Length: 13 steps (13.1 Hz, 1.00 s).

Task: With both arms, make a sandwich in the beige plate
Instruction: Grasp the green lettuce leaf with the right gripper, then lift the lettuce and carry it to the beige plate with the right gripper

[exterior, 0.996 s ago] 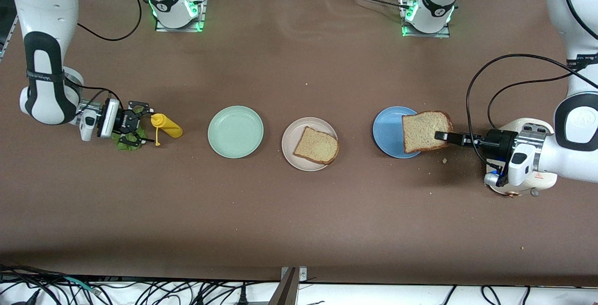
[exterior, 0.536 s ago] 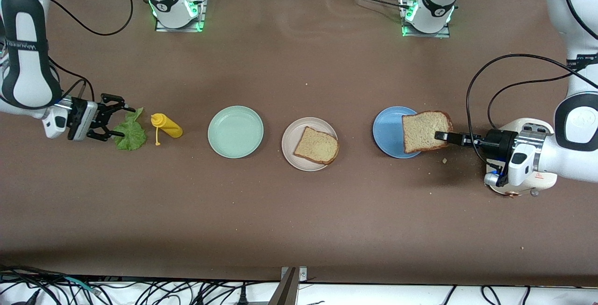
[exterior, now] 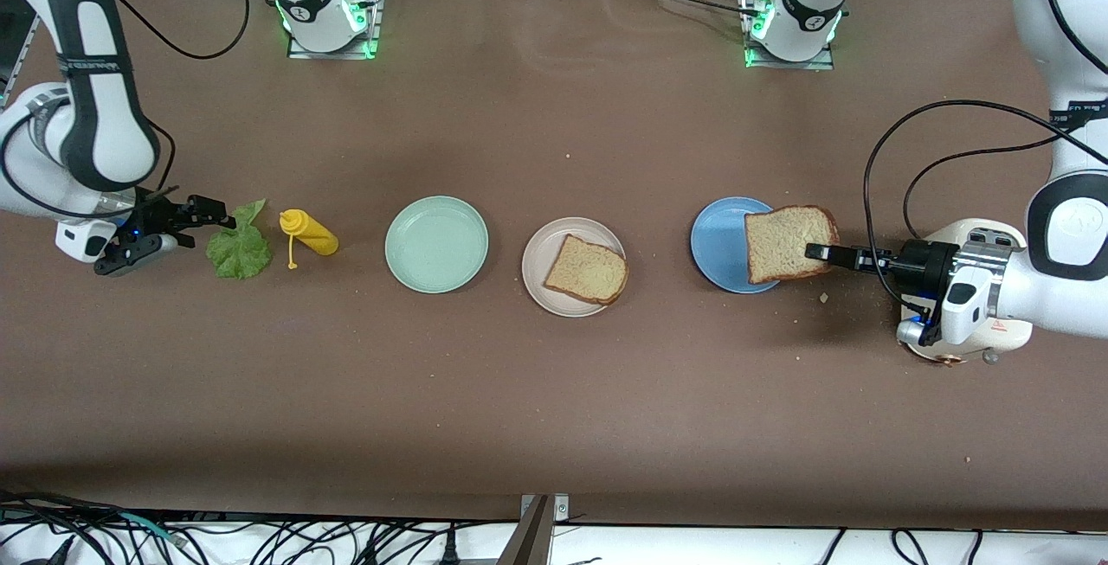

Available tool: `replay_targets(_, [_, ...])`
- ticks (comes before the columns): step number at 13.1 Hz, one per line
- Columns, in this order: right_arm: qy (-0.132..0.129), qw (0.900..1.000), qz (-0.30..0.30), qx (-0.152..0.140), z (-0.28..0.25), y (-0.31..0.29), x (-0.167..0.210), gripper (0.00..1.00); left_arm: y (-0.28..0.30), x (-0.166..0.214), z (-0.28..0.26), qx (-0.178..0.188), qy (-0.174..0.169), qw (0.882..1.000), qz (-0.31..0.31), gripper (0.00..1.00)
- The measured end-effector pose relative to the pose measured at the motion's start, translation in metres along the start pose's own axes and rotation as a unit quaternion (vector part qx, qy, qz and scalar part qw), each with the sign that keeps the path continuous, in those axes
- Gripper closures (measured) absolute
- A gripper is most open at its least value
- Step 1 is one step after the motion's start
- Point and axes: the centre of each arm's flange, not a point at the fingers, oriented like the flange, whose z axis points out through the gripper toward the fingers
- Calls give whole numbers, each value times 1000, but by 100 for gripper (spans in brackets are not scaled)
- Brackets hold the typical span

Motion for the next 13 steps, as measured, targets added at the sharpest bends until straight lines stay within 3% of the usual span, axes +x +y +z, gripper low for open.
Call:
replay_targets(4, [-4,995,84,-56,51,-2,4,2,-2,1,2,0,-2,1000,-1,91])
replay_targets(7, [-15,994,91,-64,88,-2,-3,7,-2,2,2,-1,-2,1000,-2,91])
replay_targets(13, [-11,995,84,-56,84,-12,1,72,-2,2,2,-1,-2,1000,-2,91])
